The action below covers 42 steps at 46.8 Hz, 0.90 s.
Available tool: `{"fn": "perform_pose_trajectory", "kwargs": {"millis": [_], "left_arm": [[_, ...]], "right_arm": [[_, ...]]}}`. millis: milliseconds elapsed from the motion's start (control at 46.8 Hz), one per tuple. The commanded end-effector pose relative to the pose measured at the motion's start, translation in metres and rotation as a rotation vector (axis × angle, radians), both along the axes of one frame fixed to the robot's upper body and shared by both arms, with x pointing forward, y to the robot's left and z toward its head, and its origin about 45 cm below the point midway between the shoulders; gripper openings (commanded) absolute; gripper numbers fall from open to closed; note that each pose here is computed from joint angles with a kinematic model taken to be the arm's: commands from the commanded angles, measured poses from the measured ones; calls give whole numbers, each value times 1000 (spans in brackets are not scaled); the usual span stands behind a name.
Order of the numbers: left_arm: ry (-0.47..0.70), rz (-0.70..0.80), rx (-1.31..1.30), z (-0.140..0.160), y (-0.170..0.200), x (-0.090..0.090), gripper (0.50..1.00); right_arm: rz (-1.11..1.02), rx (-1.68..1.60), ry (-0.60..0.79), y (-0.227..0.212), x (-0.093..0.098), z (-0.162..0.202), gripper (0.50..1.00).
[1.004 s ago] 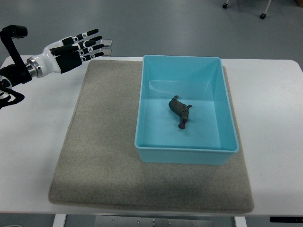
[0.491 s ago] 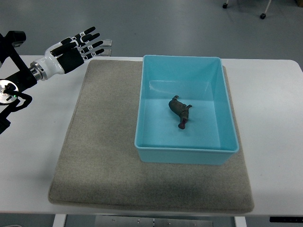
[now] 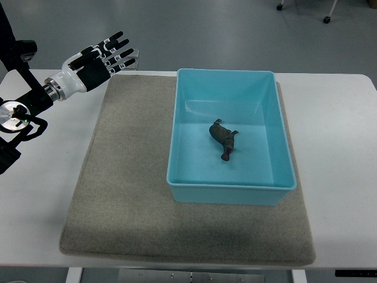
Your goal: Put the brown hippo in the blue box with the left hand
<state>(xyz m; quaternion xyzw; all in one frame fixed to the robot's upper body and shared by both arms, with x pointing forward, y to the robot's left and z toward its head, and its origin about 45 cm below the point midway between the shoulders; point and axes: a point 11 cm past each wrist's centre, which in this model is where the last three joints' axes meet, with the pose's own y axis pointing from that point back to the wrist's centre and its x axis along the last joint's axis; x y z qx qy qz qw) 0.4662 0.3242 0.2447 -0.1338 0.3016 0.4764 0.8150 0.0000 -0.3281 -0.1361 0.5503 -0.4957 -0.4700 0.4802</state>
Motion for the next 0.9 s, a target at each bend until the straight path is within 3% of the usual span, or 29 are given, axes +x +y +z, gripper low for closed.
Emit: {"fn": "perform_pose_trajectory", "kwargs": {"millis": [0, 876], "left_arm": [[3, 7, 6, -1, 2, 0, 1000], [-23, 31, -8, 0, 4, 1, 1000]], "right_arm": [[0, 0, 0, 0, 0, 0, 936], [15, 1, 9, 1, -4, 0, 936]]}}
